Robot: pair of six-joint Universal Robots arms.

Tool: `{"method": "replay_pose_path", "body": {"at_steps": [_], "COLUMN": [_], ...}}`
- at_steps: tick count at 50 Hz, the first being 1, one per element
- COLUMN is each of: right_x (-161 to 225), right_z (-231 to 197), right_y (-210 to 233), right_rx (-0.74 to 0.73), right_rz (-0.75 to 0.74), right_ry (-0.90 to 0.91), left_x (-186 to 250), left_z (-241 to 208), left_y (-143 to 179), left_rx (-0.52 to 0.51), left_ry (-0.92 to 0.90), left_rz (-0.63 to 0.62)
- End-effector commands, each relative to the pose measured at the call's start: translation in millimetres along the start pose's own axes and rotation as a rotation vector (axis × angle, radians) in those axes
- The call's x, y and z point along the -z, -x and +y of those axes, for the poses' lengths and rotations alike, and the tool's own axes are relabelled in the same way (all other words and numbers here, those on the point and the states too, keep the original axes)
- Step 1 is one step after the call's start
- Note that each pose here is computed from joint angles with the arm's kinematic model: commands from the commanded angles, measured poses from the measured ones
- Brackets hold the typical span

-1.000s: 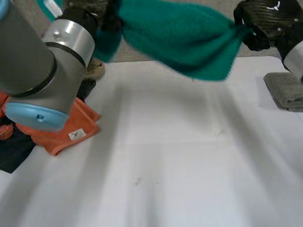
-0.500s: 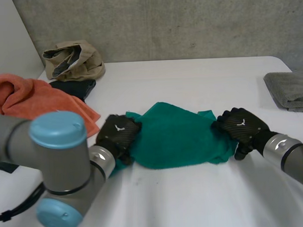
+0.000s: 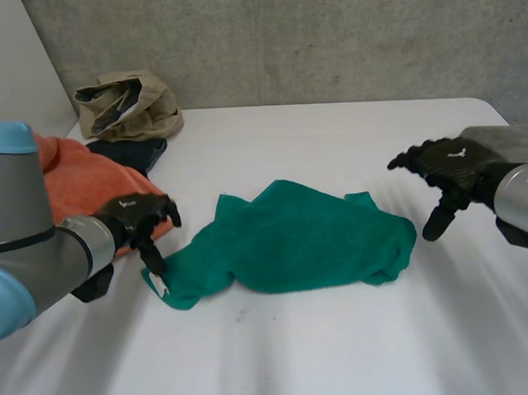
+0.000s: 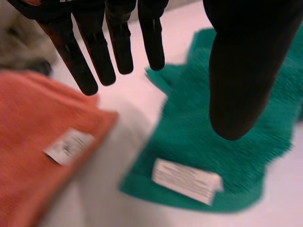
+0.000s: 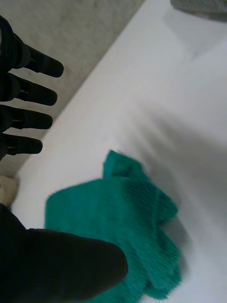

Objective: Fold the laundry.

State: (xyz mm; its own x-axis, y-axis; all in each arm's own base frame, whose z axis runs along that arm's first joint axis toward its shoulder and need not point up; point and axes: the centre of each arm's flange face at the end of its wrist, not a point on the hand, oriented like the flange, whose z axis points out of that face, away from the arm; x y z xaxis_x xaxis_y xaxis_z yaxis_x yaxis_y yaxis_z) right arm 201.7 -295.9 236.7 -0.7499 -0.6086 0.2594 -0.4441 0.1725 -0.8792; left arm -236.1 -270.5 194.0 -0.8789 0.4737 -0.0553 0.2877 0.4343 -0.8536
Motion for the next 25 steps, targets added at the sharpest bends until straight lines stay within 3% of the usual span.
{"method": "replay_pose_path", "body": {"at_steps": [1,16,20,25], "right_x": [-27,-61,-72,-93], "right_z": [20,38,44,35], "right_y": [19,33,35,26], "right_rx": [0.069,0.161,0.19,0.269], "right_rz": [-0.041,-0.073,-0.058,-0.003], "right_ry": [0.072,0.088,0.097,0.034], "left_x": [-28,-48,-52,-59], "left_z": [16,32,22,-30], "left_y": [-6,-28,-30,-18], "left_rx": [0.114,0.071,0.042,-0.036], "left_ry": [0.099,0.166,0.116,-0.102], "left_rz": [0.079,0.07,0.033,-0.096]}}
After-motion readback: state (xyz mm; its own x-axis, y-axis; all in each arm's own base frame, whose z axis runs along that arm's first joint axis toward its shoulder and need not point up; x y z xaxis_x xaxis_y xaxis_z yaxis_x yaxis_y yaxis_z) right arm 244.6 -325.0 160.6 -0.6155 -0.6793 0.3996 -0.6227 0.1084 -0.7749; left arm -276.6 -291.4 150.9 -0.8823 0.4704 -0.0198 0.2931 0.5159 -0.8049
